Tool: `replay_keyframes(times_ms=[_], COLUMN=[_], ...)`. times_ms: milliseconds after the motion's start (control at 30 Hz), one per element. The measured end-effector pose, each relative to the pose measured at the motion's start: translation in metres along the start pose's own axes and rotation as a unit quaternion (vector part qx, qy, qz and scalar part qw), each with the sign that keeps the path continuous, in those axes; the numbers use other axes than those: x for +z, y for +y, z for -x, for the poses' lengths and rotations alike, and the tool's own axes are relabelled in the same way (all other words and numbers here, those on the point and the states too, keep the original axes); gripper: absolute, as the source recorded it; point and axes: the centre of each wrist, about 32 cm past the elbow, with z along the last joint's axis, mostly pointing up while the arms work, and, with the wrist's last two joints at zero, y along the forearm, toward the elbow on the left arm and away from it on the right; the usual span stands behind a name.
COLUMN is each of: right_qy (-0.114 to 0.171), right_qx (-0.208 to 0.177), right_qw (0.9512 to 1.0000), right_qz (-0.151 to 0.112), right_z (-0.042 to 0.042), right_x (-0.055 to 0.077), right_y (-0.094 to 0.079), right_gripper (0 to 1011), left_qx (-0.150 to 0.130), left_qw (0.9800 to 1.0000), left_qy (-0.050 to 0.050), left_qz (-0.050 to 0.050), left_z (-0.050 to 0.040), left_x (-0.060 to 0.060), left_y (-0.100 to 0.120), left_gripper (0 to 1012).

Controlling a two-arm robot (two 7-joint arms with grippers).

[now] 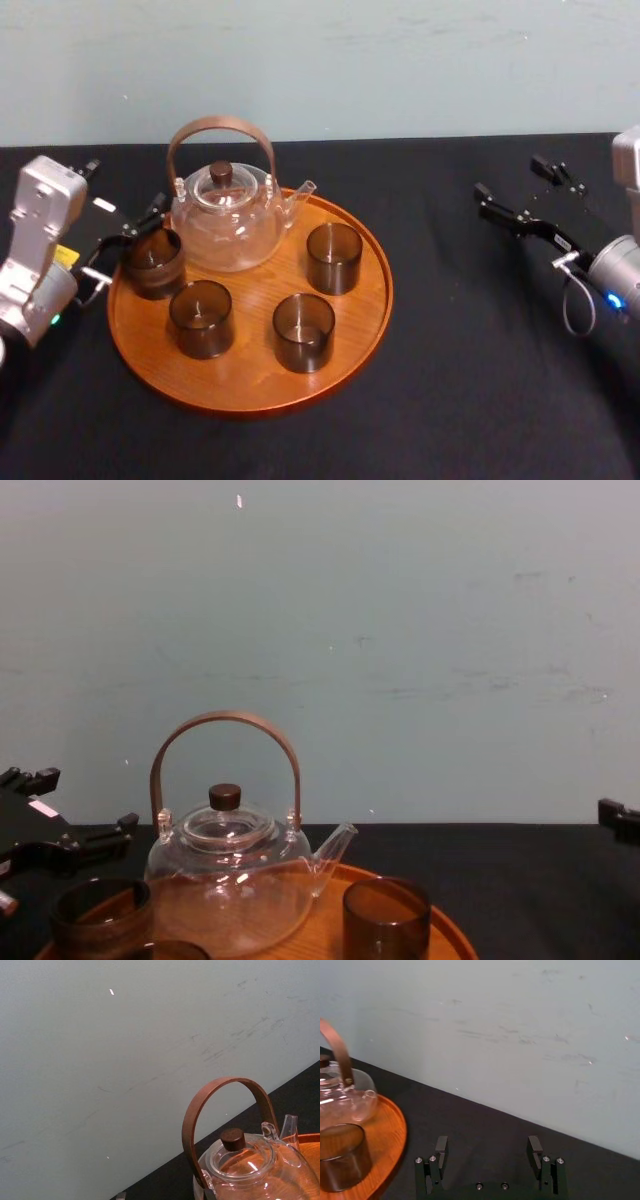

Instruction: Pick up the glass from the table and place it on the tray.

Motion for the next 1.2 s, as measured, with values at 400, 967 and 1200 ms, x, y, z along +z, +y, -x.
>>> replay_keyframes(times_ms=[400,967,1200], right_qy=[0.012,0.028,0.028], right_qx=[-0.023,-0.016,-0.014], right_qw=[0.9996,0.9995,0.9995], right_qz=[0.009,0.003,0.005], right_z=[0.0081,0.0202,0.0214], right_x=[-0.022,-0.044,-0.046], right_y=[0.002,0.004,0.004], right_gripper=[1002,1002,1002], left_qx=[0.000,0.000,0.000], left_qw=[1.0000,1.0000,1.0000], left_qy=[0.000,0.000,0.000], left_qz=[0.000,0.000,0.000], left_z=[0.0000,0.0000,0.0000], left_x=[0.000,0.000,0.000], left_y=[0.000,0.000,0.000], left_gripper=[1001,1001,1001])
